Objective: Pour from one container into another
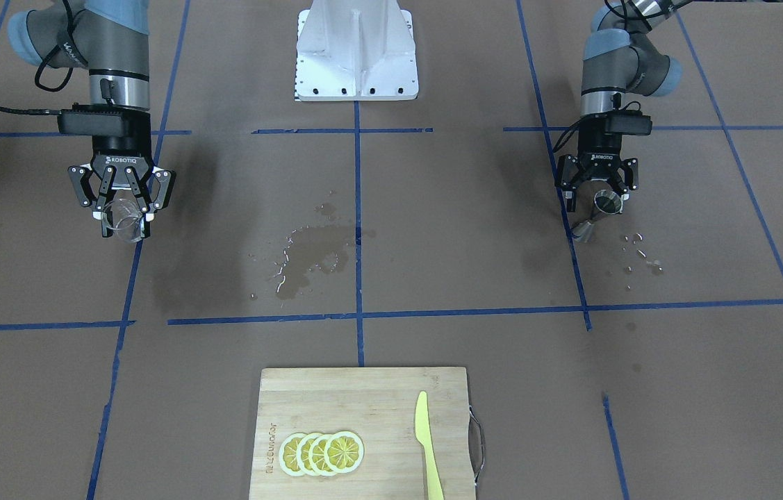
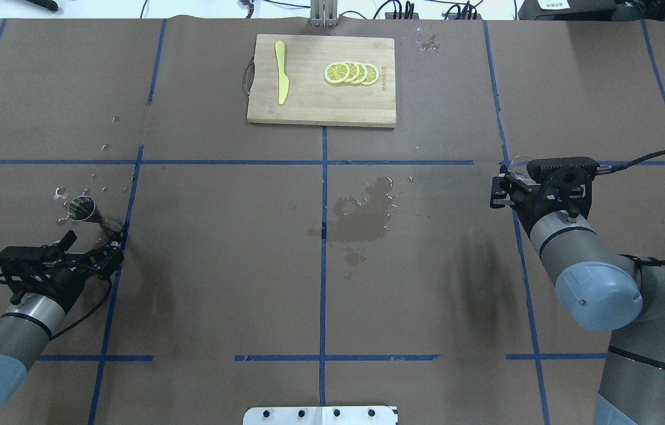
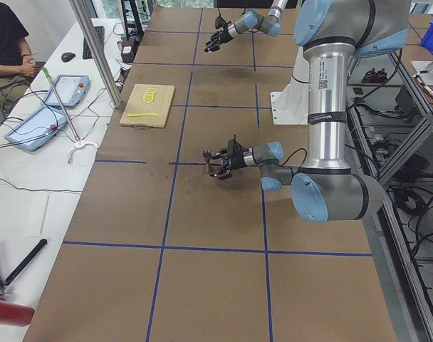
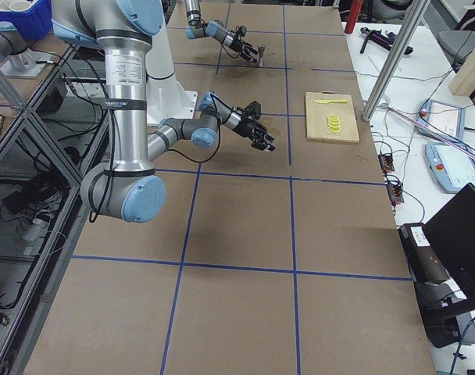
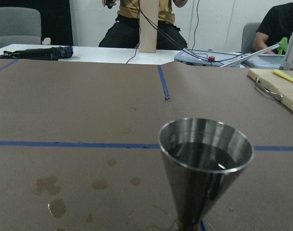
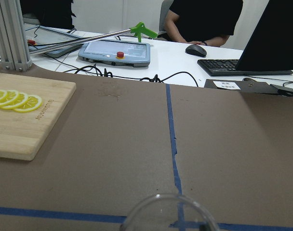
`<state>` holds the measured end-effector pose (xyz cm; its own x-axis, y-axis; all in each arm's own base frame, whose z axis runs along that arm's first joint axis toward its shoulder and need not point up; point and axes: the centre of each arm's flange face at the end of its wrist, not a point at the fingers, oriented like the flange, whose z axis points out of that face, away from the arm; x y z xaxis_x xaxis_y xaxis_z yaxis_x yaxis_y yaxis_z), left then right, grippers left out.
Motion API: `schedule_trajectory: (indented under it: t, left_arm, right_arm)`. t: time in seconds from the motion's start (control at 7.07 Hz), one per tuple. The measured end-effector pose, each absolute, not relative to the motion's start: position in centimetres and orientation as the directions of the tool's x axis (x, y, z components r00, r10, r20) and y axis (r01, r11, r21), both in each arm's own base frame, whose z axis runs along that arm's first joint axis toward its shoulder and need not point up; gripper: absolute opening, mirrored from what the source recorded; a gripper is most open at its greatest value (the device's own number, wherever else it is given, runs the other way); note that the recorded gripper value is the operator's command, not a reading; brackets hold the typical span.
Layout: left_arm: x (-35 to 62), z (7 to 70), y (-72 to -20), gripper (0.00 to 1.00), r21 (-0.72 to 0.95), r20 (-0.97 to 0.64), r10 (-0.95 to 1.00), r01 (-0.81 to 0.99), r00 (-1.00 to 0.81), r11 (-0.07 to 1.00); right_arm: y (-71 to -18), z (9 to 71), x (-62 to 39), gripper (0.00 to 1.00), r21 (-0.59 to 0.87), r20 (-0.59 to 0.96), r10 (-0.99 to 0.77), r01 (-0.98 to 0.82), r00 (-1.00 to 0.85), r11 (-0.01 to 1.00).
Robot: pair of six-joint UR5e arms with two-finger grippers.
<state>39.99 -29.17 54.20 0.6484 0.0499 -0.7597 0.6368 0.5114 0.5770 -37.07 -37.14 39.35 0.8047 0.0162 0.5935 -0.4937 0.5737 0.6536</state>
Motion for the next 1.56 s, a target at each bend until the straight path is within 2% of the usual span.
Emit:
schedule_trajectory:
  t: [0.42,0.85,1.56]
  left_arm:
    - [40.1,51.9,-27.8,1.00,0.539,-0.789,0.083,0.623,0.608,0.567]
    - [34.5,48.8,-25.8,1.00,0.504,-0.806,0.127,0.559,0.578,0.659]
    - [31.2,43.7,-24.4,1.00,0.485,-0.824,0.185,0.500,0.535,0.717]
  right_arm:
    - [-37.0,40.6,-37.9,0.00,0.643,0.597,0.040,-0.508,0.801,0.573]
    - [-35.0,43.1,-40.2,0.00,0.628,0.615,0.083,-0.550,0.784,0.551]
    - [-31.9,46.3,-42.4,0.00,0.544,0.698,0.173,-0.672,0.695,0.502]
